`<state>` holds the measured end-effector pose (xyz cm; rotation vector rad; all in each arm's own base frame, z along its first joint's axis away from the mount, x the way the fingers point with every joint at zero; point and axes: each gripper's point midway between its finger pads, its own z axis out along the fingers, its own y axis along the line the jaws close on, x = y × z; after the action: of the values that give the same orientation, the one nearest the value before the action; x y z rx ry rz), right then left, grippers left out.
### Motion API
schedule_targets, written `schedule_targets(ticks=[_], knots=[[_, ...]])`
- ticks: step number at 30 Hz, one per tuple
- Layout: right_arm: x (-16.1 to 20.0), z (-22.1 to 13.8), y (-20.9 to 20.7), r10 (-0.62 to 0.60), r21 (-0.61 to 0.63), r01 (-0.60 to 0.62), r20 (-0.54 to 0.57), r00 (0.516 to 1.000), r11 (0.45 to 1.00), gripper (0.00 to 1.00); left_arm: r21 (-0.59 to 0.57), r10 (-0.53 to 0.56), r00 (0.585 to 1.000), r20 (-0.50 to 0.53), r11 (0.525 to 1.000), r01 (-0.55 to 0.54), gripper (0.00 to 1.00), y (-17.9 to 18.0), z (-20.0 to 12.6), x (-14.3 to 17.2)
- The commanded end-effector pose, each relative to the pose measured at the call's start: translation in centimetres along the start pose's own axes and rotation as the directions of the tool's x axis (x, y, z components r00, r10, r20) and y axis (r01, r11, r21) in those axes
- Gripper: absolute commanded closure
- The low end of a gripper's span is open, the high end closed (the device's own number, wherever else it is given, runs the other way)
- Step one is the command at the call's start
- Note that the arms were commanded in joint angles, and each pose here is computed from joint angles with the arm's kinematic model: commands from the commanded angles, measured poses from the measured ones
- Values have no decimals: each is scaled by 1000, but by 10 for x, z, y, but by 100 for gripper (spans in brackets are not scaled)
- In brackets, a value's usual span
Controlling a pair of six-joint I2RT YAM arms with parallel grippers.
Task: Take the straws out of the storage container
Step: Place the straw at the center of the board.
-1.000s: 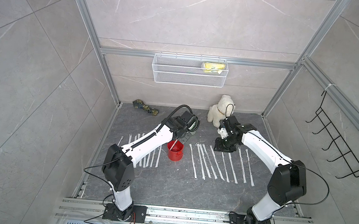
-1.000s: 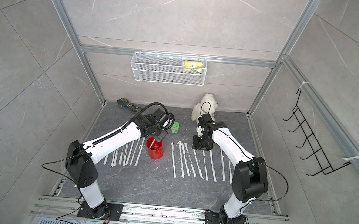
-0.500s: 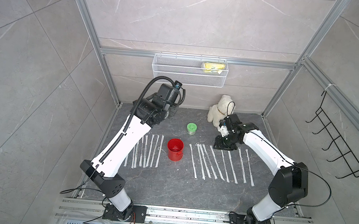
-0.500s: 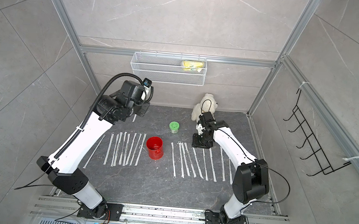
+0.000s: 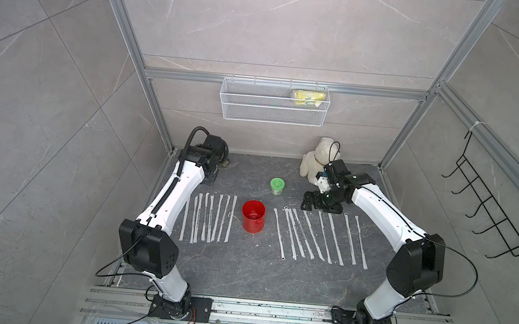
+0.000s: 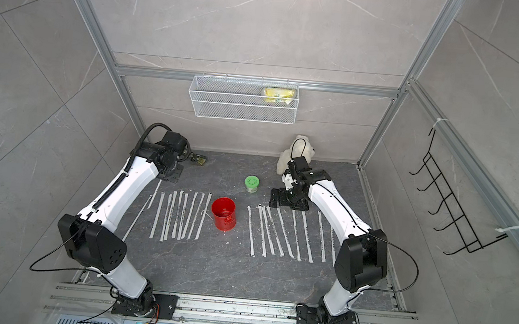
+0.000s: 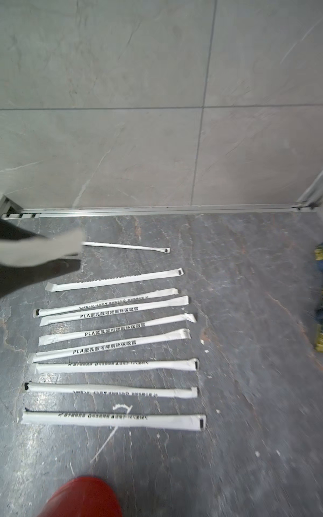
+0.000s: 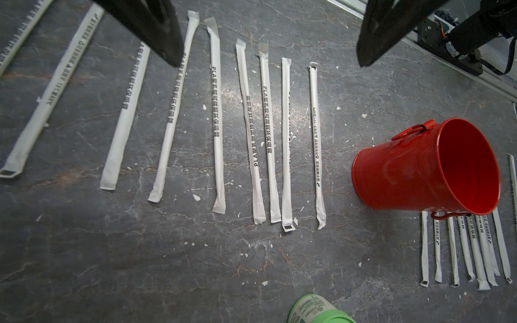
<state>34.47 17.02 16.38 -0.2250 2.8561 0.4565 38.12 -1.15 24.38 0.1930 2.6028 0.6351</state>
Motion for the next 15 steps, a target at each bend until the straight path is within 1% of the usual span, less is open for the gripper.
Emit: schedule_targets(ticks=[1,6,7,10,15], knots=[[4,3,-1,4,16,-3,-48,999,1000,0,34,-88,996,-29,995,89,98,0,22,3],[4,2,-6,17,50,-14,-67,998,999,0,31,-130,982,-134,990,135,99,1,62,21],[5,1,-6,21,56,-17,-73,997,998,0,47,-146,976,-159,987,155,99,-1,69,25],[5,0,-9,27,75,-21,-78,997,997,0,67,-186,963,-193,977,202,99,1,83,32],[6,3,-10,51,81,-44,-89,995,996,0,62,-200,949,-243,973,221,99,9,101,45]])
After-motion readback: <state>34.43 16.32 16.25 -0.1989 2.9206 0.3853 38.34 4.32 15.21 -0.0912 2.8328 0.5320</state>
